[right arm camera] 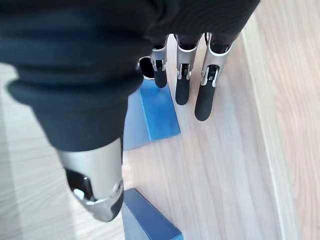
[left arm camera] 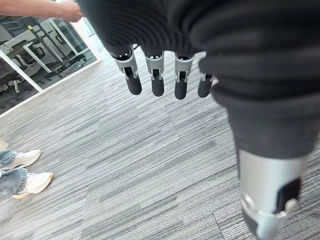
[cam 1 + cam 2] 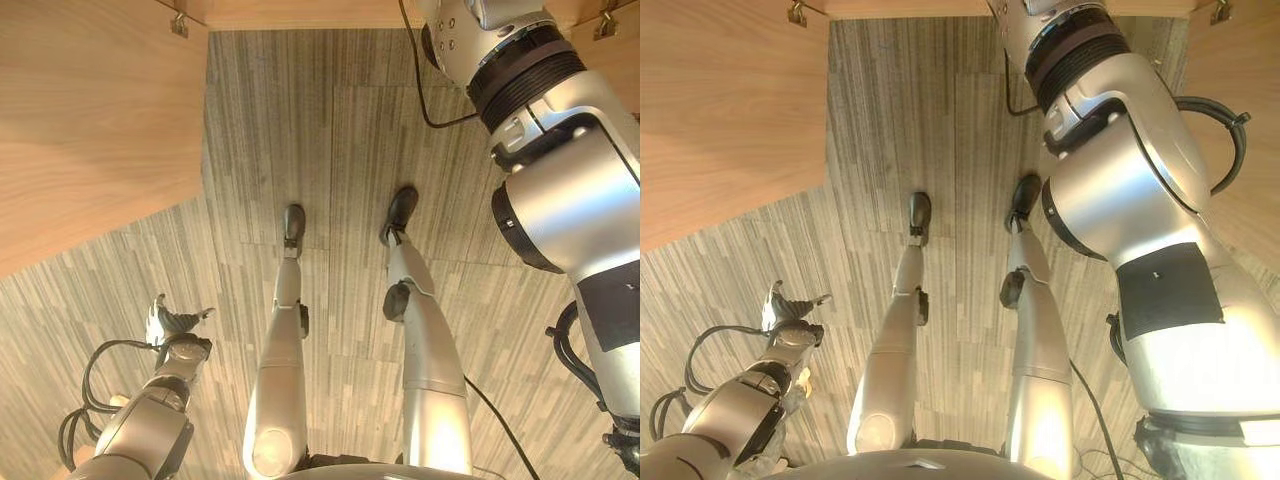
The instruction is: Put the empty folder in the office cabinet
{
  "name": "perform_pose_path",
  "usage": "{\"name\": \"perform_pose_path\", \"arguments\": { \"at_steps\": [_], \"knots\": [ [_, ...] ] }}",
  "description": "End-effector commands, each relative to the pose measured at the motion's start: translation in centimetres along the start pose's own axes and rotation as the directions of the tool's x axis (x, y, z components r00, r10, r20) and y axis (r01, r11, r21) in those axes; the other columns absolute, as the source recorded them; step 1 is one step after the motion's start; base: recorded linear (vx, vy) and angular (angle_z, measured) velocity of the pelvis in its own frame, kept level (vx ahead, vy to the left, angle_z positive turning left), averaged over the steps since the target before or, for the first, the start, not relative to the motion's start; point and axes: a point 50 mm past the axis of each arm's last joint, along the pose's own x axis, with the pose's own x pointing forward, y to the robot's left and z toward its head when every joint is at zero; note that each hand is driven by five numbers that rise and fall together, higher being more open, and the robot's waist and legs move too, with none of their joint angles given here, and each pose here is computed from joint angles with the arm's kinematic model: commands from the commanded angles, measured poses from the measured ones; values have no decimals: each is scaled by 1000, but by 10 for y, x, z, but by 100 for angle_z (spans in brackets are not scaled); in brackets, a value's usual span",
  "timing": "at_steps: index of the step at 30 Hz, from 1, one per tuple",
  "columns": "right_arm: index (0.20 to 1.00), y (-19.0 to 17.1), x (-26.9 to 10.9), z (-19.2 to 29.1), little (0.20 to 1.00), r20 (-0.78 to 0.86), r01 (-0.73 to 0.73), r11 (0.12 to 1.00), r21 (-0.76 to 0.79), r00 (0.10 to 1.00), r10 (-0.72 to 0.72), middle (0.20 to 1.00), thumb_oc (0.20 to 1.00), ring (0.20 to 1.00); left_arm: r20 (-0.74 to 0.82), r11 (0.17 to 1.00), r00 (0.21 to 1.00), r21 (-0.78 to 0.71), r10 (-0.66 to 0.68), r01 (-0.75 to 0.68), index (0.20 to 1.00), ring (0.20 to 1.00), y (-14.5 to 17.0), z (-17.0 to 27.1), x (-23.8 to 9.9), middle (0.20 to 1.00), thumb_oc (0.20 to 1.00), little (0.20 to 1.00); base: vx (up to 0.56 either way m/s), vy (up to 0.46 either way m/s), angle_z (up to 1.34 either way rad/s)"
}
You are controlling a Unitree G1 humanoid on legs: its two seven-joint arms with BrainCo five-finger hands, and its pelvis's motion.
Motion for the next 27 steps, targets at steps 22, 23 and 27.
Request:
{"name": "perform_pose_path", "arguments": {
  "at_steps": [22, 23, 27],
  "knots": [
    [1000, 65, -14, 33, 1000, 159, -186, 972, -143, 965, 208, 1000, 1000, 1000, -33, 990, 991, 64, 130, -128, 1000, 1000, 40, -9, 8, 1000, 1000, 1000, 21, -19, 5],
    [1000, 49, -8, 33, 1000, 146, -127, 982, -142, 978, 148, 1000, 1000, 1000, -36, 991, 991, 50, 128, -126, 1000, 1000, 39, -10, 7, 1000, 1000, 1000, 20, 30, 1],
    [1000, 11, 1, 12, 1000, 54, -65, 987, -148, 996, 74, 1000, 1000, 1000, -74, 995, 992, 25, 100, -98, 1000, 1000, 33, -25, 2, 1000, 1000, 1000, 18, 91, -3]
  ]
}}
